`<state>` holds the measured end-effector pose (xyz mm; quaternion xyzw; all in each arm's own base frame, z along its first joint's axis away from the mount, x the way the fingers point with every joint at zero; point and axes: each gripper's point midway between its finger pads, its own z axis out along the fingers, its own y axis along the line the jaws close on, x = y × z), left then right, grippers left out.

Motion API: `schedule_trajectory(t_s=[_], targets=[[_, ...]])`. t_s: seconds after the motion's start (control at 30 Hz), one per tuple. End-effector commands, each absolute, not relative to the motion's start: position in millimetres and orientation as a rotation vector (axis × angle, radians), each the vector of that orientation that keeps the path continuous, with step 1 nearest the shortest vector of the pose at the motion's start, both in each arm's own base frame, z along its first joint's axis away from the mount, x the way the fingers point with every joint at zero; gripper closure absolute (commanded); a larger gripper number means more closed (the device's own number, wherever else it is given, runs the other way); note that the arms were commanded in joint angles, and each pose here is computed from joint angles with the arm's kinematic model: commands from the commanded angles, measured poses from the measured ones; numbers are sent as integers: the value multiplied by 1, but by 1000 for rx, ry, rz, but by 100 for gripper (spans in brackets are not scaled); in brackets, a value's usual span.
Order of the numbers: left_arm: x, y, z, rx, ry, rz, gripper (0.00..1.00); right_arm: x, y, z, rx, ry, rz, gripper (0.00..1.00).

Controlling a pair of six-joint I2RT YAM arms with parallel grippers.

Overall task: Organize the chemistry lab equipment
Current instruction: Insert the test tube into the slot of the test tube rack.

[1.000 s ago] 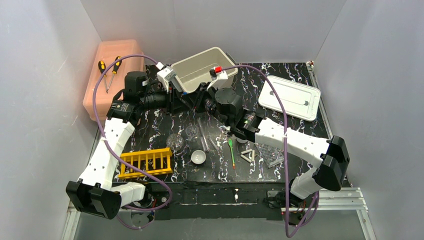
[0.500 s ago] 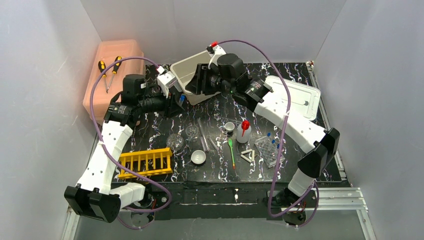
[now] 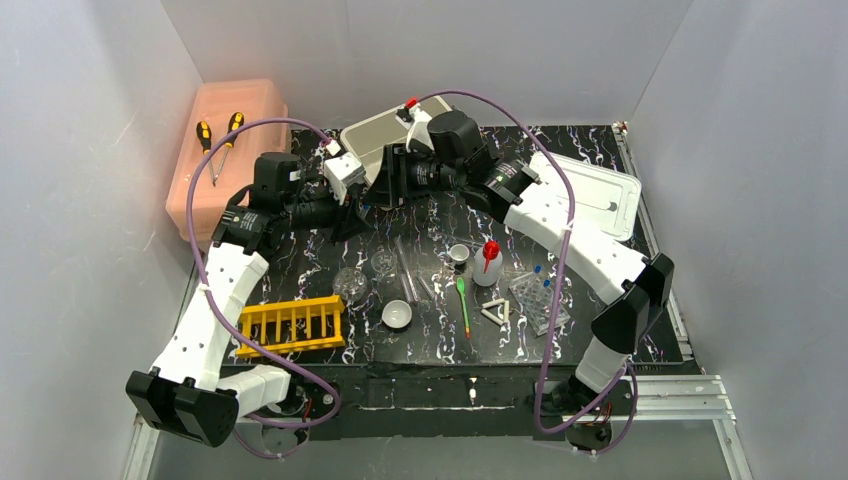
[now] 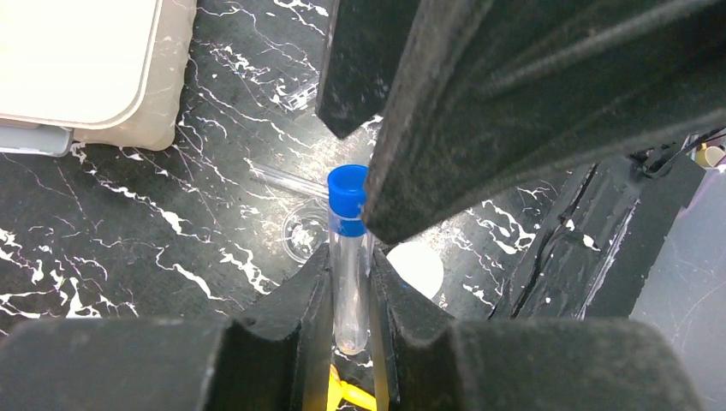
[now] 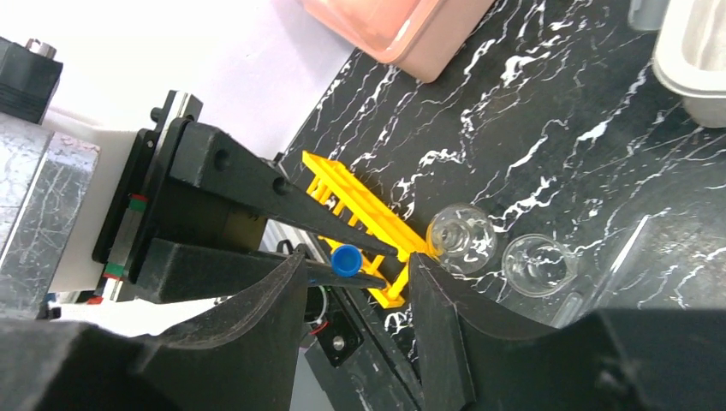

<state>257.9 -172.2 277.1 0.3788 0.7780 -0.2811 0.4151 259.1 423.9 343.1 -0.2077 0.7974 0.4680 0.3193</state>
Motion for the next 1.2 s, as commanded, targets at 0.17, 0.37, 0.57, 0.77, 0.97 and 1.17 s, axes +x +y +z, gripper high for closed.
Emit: schedule_trajectory(t_s=[0.17,0.37,0.57,0.77,0.97,1.17], targets=[[254,-170,281,987,1939,-670,90,250,440,351,-600,2063,1344,51],[251,-172,282,997,1936,-681,90,253,443,345,-589,2076,1339,65],[247,-173,281,1011,1934,-693,90,257,441,335,-578,2090,1303,77],[243,-176,282,1010,1944,-724,69,262,429,317,-576,2126,1192,97],[241,-179,285,951,1988,-770,2,265,395,298,-599,2160,974,99],[245,-172,282,855,2089,-744,2,262,316,282,-562,2214,635,99]])
